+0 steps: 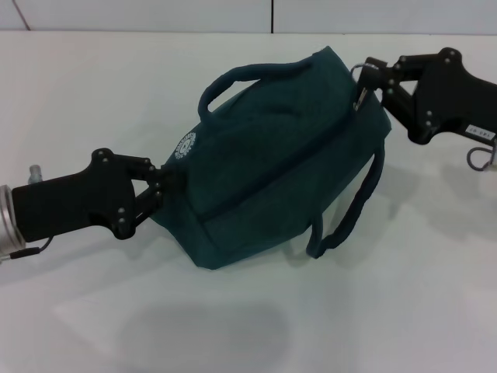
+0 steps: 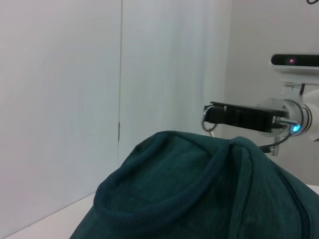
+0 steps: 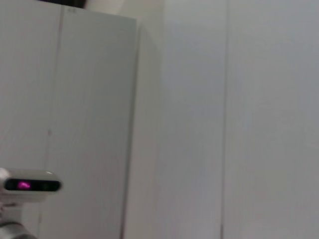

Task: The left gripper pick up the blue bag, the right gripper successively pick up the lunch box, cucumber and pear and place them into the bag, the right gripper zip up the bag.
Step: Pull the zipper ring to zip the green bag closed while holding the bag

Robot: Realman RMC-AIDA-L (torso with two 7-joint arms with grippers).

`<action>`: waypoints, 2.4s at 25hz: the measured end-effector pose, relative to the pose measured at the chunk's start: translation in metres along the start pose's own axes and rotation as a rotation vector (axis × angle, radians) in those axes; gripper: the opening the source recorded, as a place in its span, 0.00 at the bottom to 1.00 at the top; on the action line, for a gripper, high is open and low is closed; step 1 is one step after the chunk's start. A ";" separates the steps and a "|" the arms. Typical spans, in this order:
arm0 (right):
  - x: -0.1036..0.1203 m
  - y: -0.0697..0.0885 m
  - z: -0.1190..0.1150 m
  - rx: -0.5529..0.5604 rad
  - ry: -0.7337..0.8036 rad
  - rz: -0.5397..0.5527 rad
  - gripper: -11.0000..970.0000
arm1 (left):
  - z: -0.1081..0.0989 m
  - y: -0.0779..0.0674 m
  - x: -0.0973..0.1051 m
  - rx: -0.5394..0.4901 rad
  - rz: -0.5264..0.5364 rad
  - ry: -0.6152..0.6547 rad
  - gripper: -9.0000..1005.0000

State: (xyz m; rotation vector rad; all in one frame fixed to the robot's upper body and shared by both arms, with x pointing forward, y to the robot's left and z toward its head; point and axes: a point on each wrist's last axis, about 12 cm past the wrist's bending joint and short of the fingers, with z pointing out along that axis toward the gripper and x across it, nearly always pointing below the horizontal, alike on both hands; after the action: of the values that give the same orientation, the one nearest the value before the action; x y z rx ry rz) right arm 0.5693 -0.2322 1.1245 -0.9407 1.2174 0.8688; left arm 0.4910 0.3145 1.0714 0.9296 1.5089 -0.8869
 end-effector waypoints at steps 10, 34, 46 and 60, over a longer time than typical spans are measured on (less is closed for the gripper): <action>0.011 -0.008 -0.003 0.105 0.067 -0.050 0.03 | 0.000 0.001 0.000 0.002 0.005 0.010 0.13; 0.016 -0.005 0.004 0.102 0.081 -0.051 0.03 | -0.004 0.009 -0.012 -0.091 -0.124 -0.086 0.22; 0.017 -0.003 0.003 0.100 0.077 -0.045 0.03 | 0.004 0.003 -0.027 0.004 -0.120 -0.118 0.61; 0.017 0.000 -0.001 0.100 0.068 -0.038 0.03 | 0.042 0.005 -0.028 0.056 -0.151 -0.057 0.68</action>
State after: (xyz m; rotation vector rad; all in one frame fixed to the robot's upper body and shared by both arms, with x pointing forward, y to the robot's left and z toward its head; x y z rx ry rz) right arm 0.5712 -0.2325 1.1071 -0.9165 1.2852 0.7442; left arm 0.5146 0.2762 1.0945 0.8318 1.5268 -1.0605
